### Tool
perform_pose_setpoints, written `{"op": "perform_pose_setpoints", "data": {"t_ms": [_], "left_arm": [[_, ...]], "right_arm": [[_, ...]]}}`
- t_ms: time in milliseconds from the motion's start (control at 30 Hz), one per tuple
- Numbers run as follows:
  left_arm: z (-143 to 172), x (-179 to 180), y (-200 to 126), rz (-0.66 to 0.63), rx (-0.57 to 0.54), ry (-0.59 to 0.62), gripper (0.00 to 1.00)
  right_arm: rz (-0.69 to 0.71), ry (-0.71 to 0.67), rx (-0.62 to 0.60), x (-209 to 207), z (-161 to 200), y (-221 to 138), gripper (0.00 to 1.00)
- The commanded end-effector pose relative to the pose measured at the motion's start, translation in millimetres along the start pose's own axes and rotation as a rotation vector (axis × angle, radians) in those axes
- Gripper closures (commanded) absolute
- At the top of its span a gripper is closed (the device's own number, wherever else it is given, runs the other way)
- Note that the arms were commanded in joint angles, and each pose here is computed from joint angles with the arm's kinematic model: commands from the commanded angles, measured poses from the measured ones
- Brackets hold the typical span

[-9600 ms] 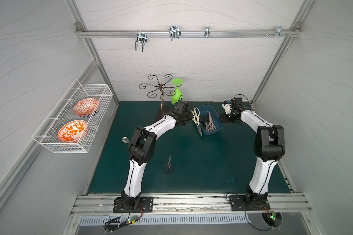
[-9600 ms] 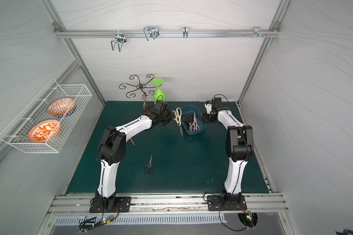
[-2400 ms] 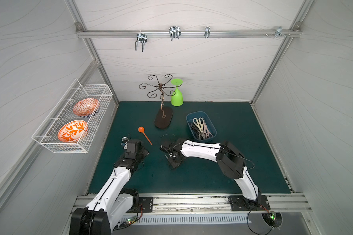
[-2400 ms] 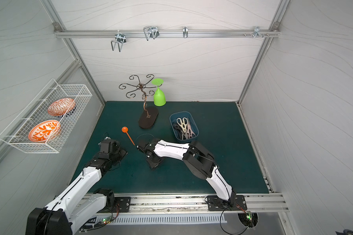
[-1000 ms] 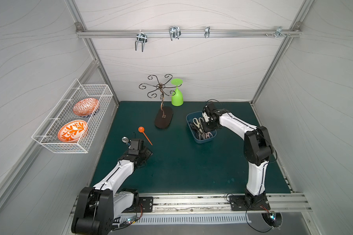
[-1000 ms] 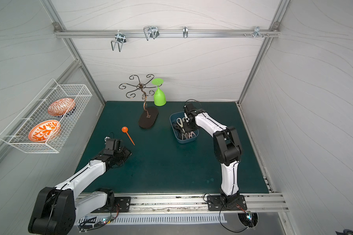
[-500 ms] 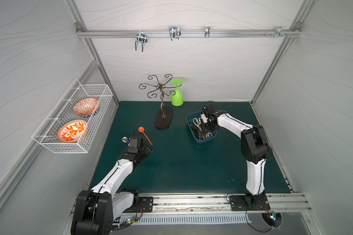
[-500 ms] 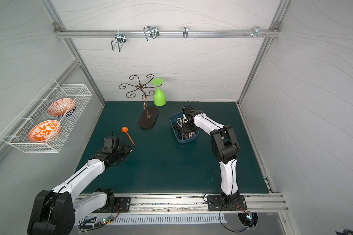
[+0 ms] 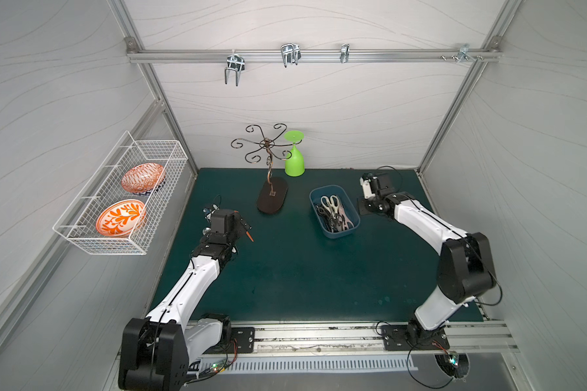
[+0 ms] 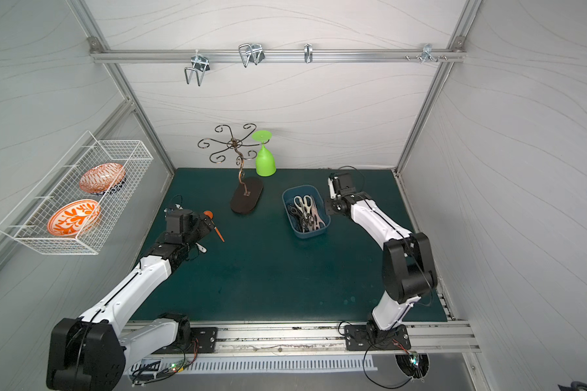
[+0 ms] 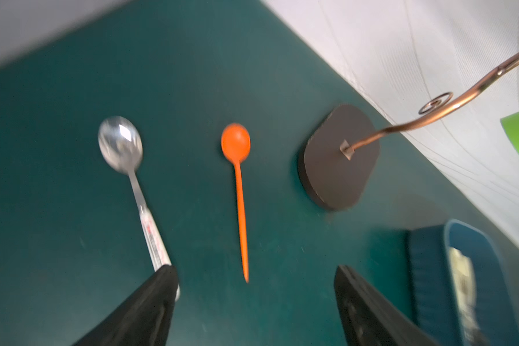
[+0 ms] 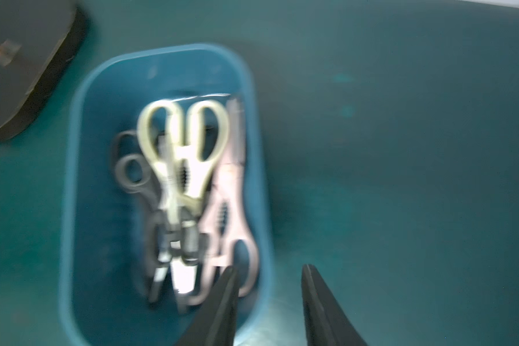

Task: Put the scissors into the storage box
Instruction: Reset both arms

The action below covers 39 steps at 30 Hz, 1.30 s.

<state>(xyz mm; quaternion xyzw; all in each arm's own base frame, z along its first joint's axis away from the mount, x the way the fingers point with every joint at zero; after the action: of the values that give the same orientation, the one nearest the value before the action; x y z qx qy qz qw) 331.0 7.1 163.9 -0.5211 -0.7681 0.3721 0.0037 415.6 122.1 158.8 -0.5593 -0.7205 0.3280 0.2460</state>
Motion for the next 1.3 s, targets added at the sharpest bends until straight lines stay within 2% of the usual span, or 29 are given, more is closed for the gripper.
{"op": "perform_pose_setpoints", "data": {"t_ms": [0, 100, 167, 267, 333, 467, 600, 633, 667, 700, 733, 867, 1267], "left_arm": [[-30, 4, 16, -0.045, -0.189, 0.237, 0.11], [-21, 12, 39, -0.059, -0.127, 0.272, 0.11], [-13, 15, 52, -0.043, -0.105, 0.293, 0.11], [-7, 17, 63, -0.046, -0.093, 0.345, 0.11], [-2, 18, 70, -0.034, -0.106, 0.392, 0.11], [0, 16, 75, 0.020, -0.219, 0.422, 0.11], [16, 14, 79, 0.099, -0.215, 0.447, 0.12], [19, 12, 79, 0.115, -0.217, 0.456, 0.12], [21, 13, 79, 0.126, -0.222, 0.461, 0.12], [21, 12, 79, 0.132, -0.234, 0.464, 0.12], [21, 11, 79, 0.133, -0.227, 0.464, 0.01], [22, 11, 79, 0.134, -0.219, 0.464, 0.00], [21, 12, 80, 0.132, -0.219, 0.464, 0.00]], "right_arm": [[0.062, 0.003, -0.066, -34, 27, 25, 0.60], [0.116, 0.046, -0.020, -56, 59, 40, 0.61], [0.152, 0.030, -0.028, -64, 73, 47, 0.62], [0.178, -0.050, -0.099, -66, 71, 44, 0.62], [0.152, -0.035, -0.149, -65, 69, 39, 0.62], [0.110, -0.045, -0.292, -55, 69, 29, 0.60], [0.087, -0.038, -0.403, -53, 79, 14, 0.56], [0.071, -0.033, -0.431, -53, 83, 12, 0.50], [0.045, -0.028, -0.437, -53, 89, 15, 0.17], [0.038, -0.028, -0.491, -54, 84, 13, 0.01], [0.026, -0.030, -0.455, -53, 84, 13, 0.01], [0.029, -0.005, -0.410, -56, 85, 19, 0.01], [0.016, 0.013, -0.410, -59, 84, 20, 0.01]]}}
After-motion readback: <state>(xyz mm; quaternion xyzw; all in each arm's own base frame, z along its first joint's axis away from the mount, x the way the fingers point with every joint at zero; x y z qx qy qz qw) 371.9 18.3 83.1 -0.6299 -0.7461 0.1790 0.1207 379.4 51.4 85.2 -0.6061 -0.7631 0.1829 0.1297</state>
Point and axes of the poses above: each gripper's point midway between its finger pads, its own y axis out along the fingers, its own x axis along the line the jaws close on, z = x × y, the point moved 2 cm from there along -y, back along the fingers, and after that the axes turned 3 degrees about -y, right-handed, at the moved point
